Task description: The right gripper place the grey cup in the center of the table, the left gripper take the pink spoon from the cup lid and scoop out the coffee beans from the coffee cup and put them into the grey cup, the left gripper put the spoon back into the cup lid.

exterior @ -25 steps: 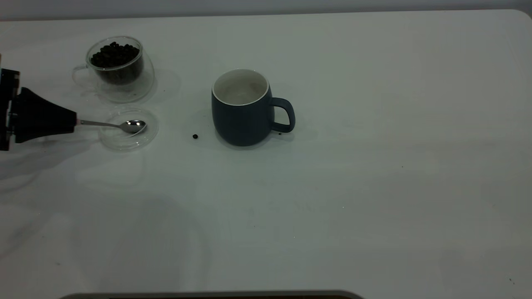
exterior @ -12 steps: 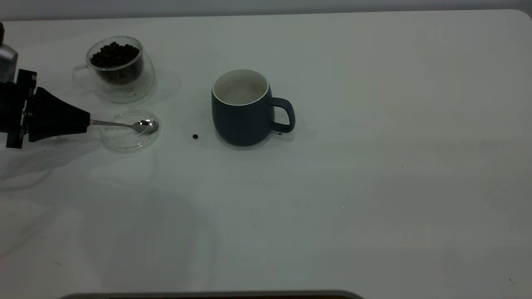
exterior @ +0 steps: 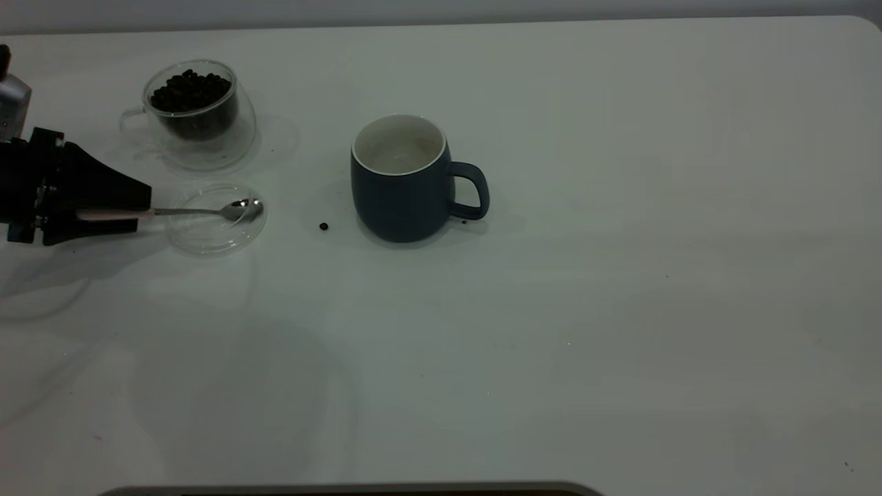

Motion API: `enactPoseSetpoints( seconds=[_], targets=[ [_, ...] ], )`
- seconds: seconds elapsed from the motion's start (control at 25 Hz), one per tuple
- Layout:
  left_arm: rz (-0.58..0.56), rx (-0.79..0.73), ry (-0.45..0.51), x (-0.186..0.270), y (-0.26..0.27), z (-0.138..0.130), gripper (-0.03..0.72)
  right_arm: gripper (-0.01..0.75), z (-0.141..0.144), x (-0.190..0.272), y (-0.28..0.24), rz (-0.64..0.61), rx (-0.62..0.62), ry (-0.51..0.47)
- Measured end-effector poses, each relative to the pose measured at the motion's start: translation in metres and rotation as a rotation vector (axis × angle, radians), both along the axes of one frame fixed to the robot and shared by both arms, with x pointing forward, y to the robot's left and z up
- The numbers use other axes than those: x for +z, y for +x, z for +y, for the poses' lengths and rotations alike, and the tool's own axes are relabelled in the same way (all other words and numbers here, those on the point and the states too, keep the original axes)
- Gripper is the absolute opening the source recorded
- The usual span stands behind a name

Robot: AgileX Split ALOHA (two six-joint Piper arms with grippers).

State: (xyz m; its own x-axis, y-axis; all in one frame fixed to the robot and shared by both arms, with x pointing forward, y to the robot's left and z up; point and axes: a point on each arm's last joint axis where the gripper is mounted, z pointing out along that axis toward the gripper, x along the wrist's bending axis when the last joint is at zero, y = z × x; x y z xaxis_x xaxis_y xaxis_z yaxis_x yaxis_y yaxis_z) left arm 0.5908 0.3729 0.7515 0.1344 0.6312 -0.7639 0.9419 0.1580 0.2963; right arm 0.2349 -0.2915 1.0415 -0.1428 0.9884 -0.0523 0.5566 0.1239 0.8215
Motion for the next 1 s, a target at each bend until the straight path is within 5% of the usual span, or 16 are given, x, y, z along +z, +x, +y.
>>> enactPoseSetpoints(
  seconds=[0.16, 0.6, 1.0],
  targets=[
    [-0.02, -0.046, 0.047, 0.0, 0.003, 0.004, 0.588, 0.591, 0.0, 0.0, 0.0, 0.0, 0.0, 0.0],
    [-0.04, -0.163, 0.231, 0.078, 0.049, 0.033, 0.594, 0.591, 0.0, 0.0, 0.0, 0.0, 0.0, 0.0],
    [0.038, -0.235, 0.441, 0.2, 0.054, -0.011, 0.594, 0.591, 0.0, 0.0, 0.0, 0.0, 0.0, 0.0]
  ],
)
